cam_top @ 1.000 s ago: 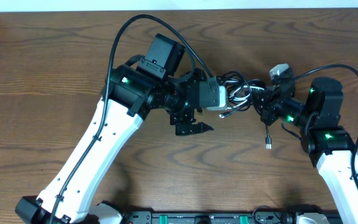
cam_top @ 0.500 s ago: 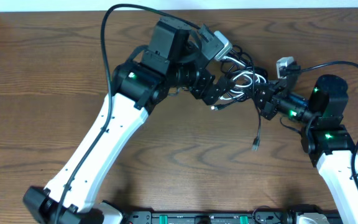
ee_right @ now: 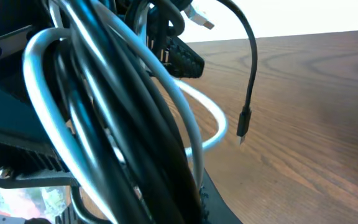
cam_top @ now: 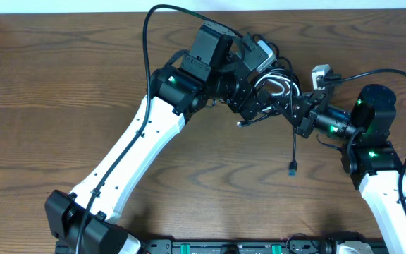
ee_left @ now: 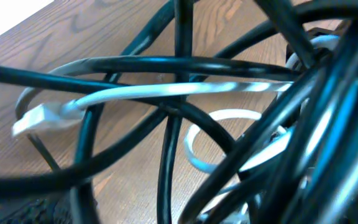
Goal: Untangle cables
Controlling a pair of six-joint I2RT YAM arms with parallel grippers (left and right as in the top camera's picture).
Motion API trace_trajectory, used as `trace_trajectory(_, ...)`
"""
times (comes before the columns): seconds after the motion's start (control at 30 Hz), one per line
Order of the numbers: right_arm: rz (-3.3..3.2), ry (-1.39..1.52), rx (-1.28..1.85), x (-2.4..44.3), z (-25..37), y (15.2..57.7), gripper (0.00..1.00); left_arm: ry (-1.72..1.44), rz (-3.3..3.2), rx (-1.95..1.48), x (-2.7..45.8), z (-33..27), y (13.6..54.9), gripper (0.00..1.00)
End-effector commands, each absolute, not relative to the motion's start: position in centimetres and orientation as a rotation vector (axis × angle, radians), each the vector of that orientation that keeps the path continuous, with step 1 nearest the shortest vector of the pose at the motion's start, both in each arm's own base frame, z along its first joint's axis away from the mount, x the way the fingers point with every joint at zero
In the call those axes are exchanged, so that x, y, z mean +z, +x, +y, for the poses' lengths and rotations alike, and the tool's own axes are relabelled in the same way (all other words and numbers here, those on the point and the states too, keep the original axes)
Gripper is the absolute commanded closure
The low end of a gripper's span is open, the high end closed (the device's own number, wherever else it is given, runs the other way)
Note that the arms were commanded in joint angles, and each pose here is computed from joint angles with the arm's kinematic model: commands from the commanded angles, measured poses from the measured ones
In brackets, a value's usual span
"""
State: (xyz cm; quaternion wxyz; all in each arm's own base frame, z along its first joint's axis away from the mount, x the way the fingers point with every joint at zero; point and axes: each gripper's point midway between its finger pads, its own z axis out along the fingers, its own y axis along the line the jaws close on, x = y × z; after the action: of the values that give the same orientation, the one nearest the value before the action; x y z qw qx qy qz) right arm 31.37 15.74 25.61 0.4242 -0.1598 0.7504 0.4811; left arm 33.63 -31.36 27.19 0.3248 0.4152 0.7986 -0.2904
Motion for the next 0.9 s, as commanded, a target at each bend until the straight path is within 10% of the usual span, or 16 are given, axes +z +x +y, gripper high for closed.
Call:
trace_trajectory(0.0, 1.867, -0.412, 1.231, 26.0, 15.9, 31.0, 0.99, 1.115, 2.064, -0.763, 27.8, -31.5, 33.5, 0.02)
trace_trajectory(0.1, 1.867, -0.412, 1.231, 26.0, 15.9, 31.0, 0.99, 1.117, 2.074, -0.763, 27.6, -31.4, 33.4, 0.11)
trace_trajectory(0.2, 1.867, -0.409, 1.226, 26.0, 15.9, 31.1, 0.99, 1.117, 2.074, -0.762, 27.6, -31.4, 33.4, 0.92)
trace_trajectory(0.53, 1.858, -0.397, 1.074, 25.5, 14.8, 32.6, 0.97, 1.018, 1.992, -0.796, 30.7, -31.9, 34.3, 0.92)
trace_trajectory(0.7, 1.898, -0.421, 1.053, 24.3, 14.8, 32.2, 0.26, 0.993, 1.993, -0.798, 31.2, -31.8, 34.3, 0.93)
trace_trajectory(0.87, 1.959, -0.464, 0.934, 22.1, 13.7, 32.2, 0.01, 0.933, 2.084, -0.664, 29.7, -29.8, 35.4, 0.92)
